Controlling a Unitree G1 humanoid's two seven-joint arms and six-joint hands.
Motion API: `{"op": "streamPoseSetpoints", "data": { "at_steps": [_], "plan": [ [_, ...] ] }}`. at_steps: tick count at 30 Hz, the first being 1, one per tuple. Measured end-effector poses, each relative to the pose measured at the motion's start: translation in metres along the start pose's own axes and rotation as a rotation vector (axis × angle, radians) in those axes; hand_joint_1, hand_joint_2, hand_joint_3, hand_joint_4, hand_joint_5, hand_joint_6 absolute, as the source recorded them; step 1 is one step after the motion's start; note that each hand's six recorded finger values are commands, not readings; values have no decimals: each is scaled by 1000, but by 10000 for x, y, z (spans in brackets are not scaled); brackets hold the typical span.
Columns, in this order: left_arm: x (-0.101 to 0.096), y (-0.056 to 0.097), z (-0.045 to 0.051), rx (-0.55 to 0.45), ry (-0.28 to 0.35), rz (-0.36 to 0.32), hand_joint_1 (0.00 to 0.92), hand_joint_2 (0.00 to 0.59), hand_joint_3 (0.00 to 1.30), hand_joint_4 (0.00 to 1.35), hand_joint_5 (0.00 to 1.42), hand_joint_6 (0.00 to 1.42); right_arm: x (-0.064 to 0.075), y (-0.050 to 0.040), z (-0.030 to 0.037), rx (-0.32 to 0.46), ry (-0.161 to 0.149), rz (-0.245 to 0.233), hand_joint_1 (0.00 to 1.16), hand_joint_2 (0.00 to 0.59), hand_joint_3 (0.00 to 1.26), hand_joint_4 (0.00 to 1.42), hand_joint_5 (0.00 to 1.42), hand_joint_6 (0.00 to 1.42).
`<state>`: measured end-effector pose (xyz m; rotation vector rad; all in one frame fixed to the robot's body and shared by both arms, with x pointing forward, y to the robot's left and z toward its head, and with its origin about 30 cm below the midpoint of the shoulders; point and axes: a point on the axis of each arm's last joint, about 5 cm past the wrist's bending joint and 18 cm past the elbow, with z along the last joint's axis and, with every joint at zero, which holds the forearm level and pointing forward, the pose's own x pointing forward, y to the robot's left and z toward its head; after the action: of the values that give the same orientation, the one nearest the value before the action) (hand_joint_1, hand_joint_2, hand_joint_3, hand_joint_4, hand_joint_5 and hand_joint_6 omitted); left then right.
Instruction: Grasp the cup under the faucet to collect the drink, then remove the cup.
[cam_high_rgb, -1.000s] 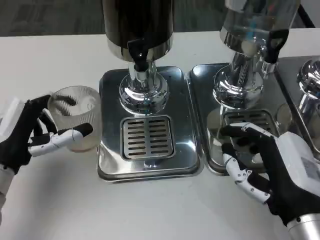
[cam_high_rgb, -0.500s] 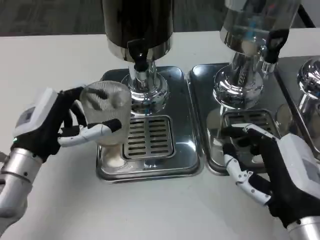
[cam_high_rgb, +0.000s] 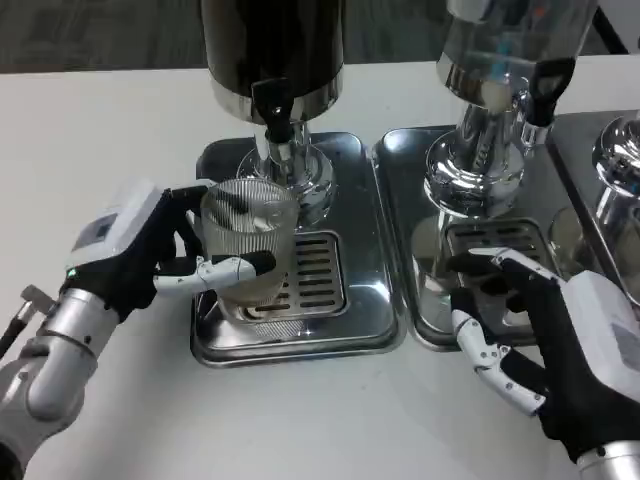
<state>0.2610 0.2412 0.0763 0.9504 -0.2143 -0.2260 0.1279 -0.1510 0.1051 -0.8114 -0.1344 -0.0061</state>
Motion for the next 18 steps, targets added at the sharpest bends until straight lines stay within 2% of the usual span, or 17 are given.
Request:
{"op": "streamPoseSetpoints", "data": {
  "at_steps": [9, 13, 18],
  "plan": [
    [84, -42, 71, 5, -28, -23, 306, 134, 438, 561, 821, 1025, -19, 4, 7, 5, 6, -2, 437, 443, 419, 361, 404, 468],
    [97, -61, 89, 7, -38, -34, 240, 116, 352, 448, 654, 958, -29, -4, 25, 9, 3, -9, 436, 443, 419, 361, 404, 468],
    [145, -56, 126, 35, -68, -73, 194, 104, 264, 308, 494, 789, -31, -5, 37, 12, 1, -16, 435, 443, 419, 361, 407, 468]
  ]
}}
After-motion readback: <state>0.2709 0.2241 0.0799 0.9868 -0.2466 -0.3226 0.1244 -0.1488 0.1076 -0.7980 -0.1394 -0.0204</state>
